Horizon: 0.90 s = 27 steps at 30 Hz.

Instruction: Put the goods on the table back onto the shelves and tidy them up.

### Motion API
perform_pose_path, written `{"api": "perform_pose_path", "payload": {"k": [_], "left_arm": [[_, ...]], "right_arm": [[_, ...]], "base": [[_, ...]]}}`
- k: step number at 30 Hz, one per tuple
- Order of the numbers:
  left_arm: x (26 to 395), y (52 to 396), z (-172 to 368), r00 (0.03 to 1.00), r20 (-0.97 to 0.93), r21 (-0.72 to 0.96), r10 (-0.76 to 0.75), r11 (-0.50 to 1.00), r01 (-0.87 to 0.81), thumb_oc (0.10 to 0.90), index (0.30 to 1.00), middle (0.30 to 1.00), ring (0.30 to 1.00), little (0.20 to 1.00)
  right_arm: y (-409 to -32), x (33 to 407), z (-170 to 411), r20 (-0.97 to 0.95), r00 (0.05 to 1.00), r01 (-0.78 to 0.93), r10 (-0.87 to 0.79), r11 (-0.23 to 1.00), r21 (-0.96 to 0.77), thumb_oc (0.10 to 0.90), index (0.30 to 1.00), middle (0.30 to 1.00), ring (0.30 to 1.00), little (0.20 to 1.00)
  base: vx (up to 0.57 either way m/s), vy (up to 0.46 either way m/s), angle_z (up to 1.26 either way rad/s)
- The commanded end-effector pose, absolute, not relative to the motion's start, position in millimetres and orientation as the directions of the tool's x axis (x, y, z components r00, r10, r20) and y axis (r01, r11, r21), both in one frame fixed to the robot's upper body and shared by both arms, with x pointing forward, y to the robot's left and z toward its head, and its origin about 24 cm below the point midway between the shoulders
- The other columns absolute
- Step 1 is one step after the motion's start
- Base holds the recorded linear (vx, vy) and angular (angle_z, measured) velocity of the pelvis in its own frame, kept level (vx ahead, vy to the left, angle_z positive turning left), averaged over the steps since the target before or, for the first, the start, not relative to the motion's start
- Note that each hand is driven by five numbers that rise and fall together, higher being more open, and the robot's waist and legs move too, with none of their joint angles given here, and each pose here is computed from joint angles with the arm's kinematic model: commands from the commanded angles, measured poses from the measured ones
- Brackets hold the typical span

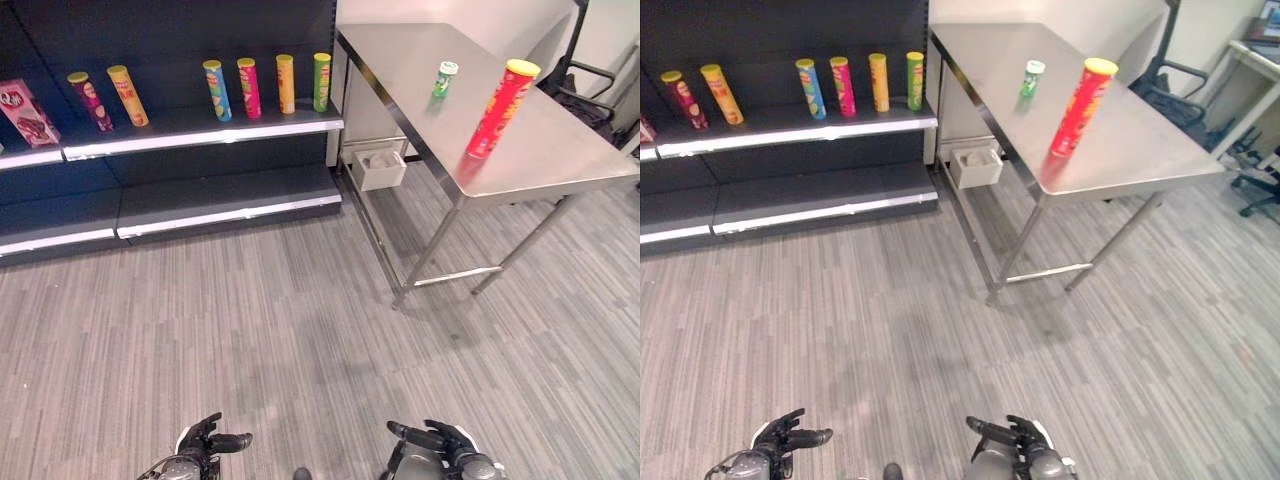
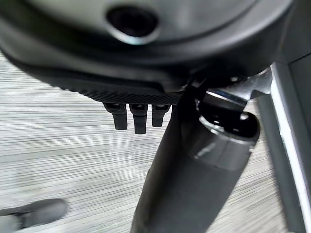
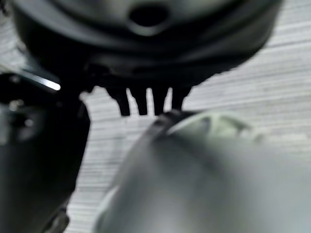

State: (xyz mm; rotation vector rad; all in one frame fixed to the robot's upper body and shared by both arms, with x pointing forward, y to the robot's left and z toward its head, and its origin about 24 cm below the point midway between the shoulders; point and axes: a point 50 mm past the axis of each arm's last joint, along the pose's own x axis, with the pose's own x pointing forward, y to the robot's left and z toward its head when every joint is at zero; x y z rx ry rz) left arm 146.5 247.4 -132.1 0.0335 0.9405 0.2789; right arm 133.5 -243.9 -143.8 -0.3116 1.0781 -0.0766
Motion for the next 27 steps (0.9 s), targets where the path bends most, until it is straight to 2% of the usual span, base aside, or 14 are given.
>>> {"api": "perform_pose_path", "payload": {"k": [1,10,15,20,27], "left_arm": [[172.3,252.0,-117.3,0.644,-0.722,0.18,0.253,0.967,-0.178,0.8,0.9,0.9,0.9,0.9],[163.3,235.9,-126.3,0.625,-0.759,0.184,0.18,0.981,-0.058,0.8,0.9,0.9,0.9,0.9],[155.3,231.0,-130.8,0.608,-0.777,0.173,0.161,0.984,-0.039,0.8,0.9,0.9,0.9,0.9],[164.8,230.7,-124.9,0.638,-0.752,0.16,0.163,0.985,-0.063,0.8,0.9,0.9,0.9,0.9],[160.2,228.5,-128.8,0.62,-0.767,0.176,0.163,0.984,-0.041,0.8,0.9,0.9,0.9,0.9]], "right_arm": [[-245.5,125.1,-146.9,-0.868,0.441,-0.083,-0.227,0.953,-0.292,0.8,0.9,0.9,0.9,0.9],[-252.8,99.1,-153.3,-0.902,0.361,-0.097,-0.238,0.952,-0.29,0.8,0.9,0.9,0.9,0.9],[-264.5,99.1,-149.5,-0.891,0.369,-0.074,-0.265,0.947,-0.312,0.8,0.9,0.9,0.9,0.9],[-271.8,110.3,-144.1,-0.872,0.394,-0.063,-0.29,0.938,-0.341,0.8,0.9,0.9,0.9,0.9],[-281.0,108.9,-141.8,-0.868,0.384,-0.073,-0.315,0.927,-0.369,0.8,0.9,0.9,0.9,0.9]], "base": [[0.29,-0.089,0.07],[0.31,-0.089,0.35],[0.26,-0.173,0.16],[0.07,-0.155,-0.27],[0.17,0.164,-0.15]]}}
